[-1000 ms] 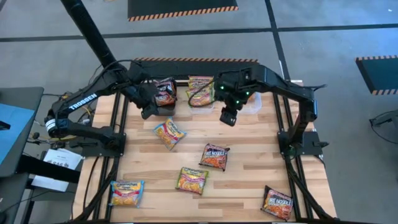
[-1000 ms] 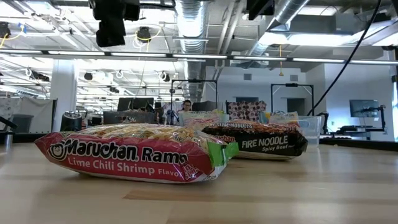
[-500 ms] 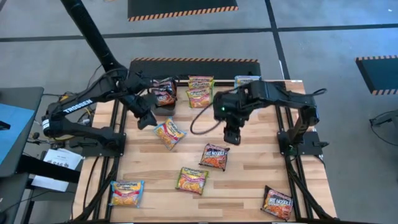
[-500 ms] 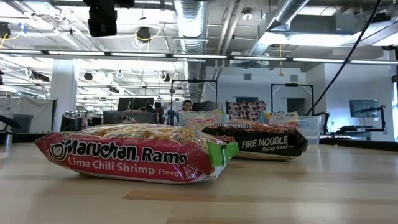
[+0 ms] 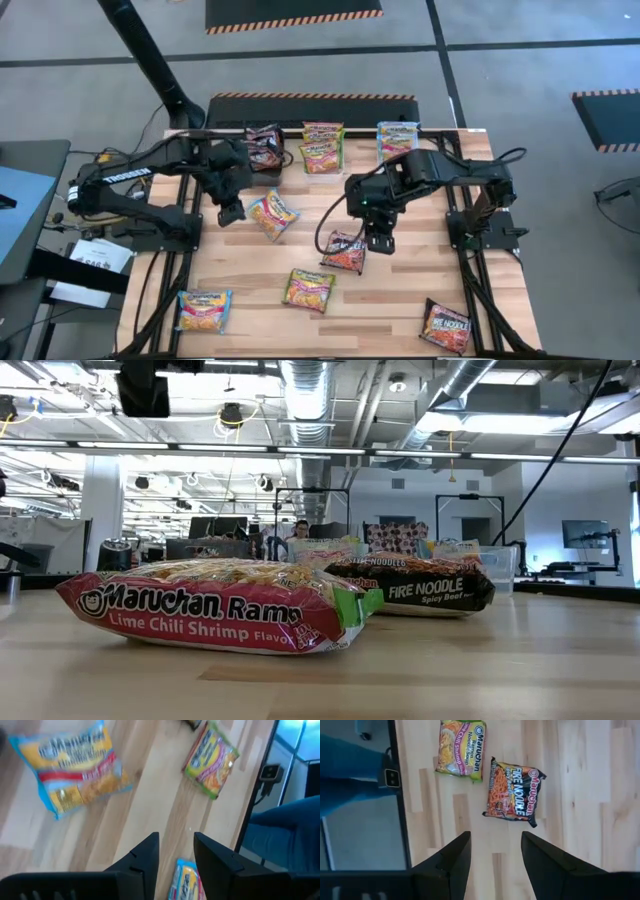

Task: Sort Maruchan noodles
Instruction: Put the blue noodle pack into the right transparent bin

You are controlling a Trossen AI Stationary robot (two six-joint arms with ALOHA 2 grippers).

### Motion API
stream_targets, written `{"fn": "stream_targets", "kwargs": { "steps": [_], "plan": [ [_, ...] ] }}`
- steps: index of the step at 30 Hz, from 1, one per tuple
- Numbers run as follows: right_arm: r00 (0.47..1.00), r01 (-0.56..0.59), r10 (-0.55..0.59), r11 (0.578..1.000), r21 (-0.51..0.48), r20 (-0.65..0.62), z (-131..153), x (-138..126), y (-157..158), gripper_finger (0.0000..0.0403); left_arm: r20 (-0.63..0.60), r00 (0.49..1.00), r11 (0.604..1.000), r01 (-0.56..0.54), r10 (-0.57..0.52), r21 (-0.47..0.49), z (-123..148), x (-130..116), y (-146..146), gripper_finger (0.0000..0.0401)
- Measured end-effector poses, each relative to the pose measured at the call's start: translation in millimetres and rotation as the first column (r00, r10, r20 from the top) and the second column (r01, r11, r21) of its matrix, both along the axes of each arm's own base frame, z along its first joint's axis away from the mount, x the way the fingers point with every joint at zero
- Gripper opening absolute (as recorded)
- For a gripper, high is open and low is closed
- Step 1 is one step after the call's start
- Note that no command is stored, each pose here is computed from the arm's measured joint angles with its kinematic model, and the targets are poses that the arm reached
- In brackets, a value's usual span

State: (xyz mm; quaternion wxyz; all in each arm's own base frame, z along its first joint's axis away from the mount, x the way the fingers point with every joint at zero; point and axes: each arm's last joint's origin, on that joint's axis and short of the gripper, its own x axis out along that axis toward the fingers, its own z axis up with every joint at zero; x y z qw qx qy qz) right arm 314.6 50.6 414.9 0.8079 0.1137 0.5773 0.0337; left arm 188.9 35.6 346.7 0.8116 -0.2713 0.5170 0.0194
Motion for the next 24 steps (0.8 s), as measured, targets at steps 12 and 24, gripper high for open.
{"fn": "stream_targets", "kwargs": {
  "steps": [12,24],
  "plan": [
    [1.0,-0.013,0.013,0.999,-0.03,0.007,-0.1,-1.8,12.6,0.0199,-0.078,0.997,0.957,0.022,0.0,0.288,-23.0,4.2,-0.9,0.0162],
    [0.999,0.022,-0.018,0.994,-0.104,0.048,0.6,2.9,0.9,0.0199,0.02,0.95,0.806,0.254,-0.312,0.535,-33.8,38.5,14.8,0.0162]
  ]
}}
